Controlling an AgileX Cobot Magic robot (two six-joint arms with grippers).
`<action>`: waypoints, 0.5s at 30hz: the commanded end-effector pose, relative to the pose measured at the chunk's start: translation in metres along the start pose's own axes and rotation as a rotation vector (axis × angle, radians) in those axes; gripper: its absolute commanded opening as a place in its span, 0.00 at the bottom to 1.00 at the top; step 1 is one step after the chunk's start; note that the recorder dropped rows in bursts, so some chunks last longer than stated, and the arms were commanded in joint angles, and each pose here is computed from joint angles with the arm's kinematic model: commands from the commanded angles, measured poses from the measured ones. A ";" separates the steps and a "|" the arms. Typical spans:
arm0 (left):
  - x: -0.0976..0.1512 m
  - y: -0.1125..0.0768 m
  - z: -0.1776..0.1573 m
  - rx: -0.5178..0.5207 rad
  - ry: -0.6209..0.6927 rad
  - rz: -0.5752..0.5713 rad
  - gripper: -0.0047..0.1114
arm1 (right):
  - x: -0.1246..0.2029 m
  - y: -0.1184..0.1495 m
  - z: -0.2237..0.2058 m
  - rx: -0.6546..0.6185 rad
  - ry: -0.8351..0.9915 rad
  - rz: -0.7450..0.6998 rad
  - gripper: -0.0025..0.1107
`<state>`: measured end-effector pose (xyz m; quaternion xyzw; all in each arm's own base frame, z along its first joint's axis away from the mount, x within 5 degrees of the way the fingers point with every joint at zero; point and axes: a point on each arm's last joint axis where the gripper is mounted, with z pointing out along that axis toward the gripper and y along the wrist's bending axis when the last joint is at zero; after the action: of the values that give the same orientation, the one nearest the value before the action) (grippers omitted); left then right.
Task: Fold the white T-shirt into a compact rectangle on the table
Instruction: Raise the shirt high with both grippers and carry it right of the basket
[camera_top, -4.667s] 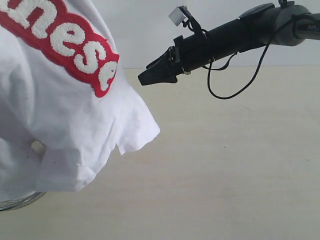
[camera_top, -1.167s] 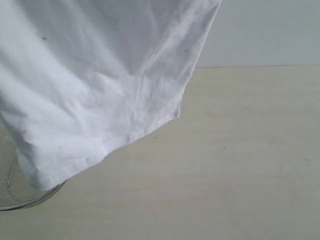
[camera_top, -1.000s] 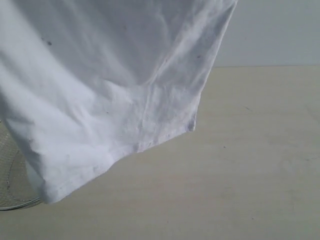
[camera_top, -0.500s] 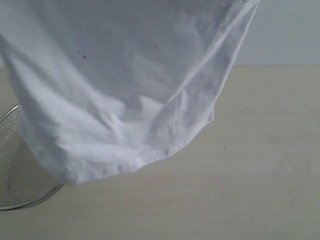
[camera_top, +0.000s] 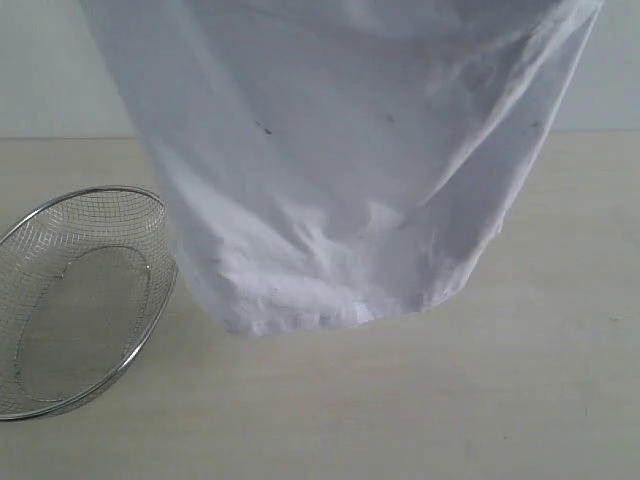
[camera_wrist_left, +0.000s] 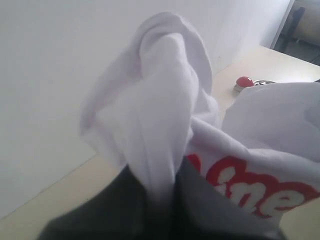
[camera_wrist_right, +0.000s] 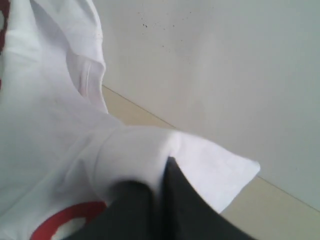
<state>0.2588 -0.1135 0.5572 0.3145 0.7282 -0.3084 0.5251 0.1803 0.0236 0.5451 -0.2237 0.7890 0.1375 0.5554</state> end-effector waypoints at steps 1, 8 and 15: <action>-0.005 -0.014 -0.015 -0.002 -0.017 -0.010 0.08 | -0.002 0.010 -0.018 0.041 -0.032 -0.005 0.02; -0.003 -0.022 -0.025 -0.009 0.015 -0.046 0.08 | 0.002 0.016 -0.034 0.125 -0.021 0.012 0.02; 0.019 -0.002 -0.003 -0.047 0.121 -0.111 0.08 | 0.030 0.022 -0.002 0.010 0.111 0.025 0.02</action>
<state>0.2419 -0.1075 0.5528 0.2895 0.7654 -0.3005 0.4900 0.1514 0.0327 0.5331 -0.2148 0.8074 0.1244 0.5353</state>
